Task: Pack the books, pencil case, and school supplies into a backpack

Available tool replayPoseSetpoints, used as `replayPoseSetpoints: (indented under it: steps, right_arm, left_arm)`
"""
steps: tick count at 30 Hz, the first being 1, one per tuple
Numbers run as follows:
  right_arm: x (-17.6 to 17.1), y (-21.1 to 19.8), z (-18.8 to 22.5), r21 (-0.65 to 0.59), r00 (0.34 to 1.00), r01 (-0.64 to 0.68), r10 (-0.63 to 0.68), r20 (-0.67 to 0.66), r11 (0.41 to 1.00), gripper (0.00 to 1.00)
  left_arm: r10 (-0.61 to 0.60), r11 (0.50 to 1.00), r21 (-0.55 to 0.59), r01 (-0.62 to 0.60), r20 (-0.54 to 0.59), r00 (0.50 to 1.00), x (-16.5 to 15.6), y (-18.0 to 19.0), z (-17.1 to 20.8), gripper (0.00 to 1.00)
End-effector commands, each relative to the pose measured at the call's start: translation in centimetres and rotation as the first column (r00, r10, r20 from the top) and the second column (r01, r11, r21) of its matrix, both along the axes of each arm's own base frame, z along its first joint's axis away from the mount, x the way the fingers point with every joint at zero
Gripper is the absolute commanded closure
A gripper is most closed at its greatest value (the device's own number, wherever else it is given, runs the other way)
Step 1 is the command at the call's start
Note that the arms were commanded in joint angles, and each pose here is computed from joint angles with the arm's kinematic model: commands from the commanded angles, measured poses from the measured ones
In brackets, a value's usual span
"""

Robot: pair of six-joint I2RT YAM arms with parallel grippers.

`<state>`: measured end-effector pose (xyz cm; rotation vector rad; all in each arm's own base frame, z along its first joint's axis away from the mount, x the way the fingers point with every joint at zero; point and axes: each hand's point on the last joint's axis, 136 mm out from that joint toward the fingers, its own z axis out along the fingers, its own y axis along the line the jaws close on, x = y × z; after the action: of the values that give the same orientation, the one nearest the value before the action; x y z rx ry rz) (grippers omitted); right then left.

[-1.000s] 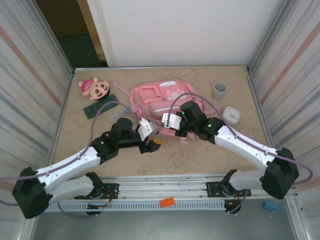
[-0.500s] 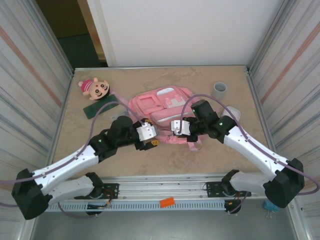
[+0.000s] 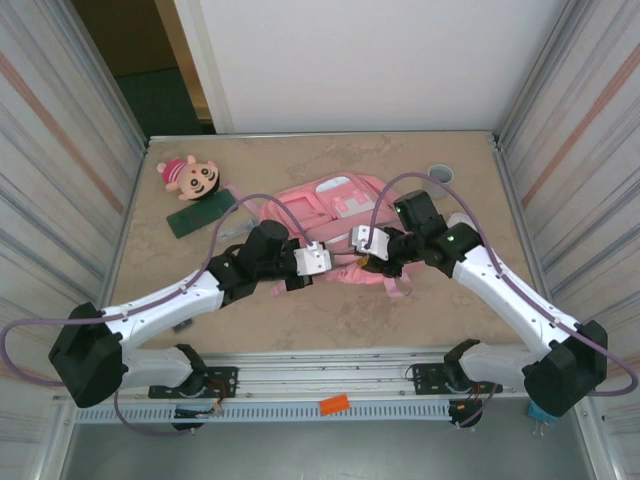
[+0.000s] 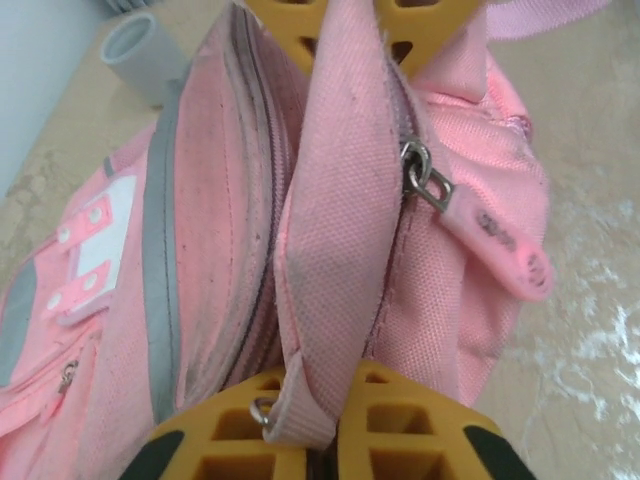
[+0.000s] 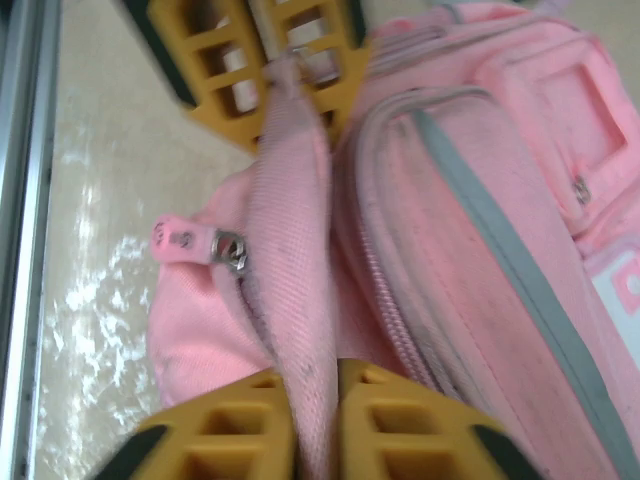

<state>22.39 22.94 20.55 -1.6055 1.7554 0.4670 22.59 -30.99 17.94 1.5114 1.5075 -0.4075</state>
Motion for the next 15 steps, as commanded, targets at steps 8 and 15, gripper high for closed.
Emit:
replayPoseSetpoints:
  steps: [8, 15]
  right_arm:
    - [3.4, -2.1, 8.4, 0.395, 0.733, 0.679, -0.546, -0.405, 0.619, 0.42]
    - [1.6, -2.3, 6.2, 0.322, 0.548, 0.830, -0.562, -0.619, 0.456, 0.46]
  left_arm:
    - [0.219, 0.954, -0.154, -0.257, -0.231, 0.948, 1.6, 0.0, -0.8, 1.00]
    - [0.229, 0.936, -0.176, -0.304, -0.351, 0.908, 1.6, -0.5, -1.2, 1.00]
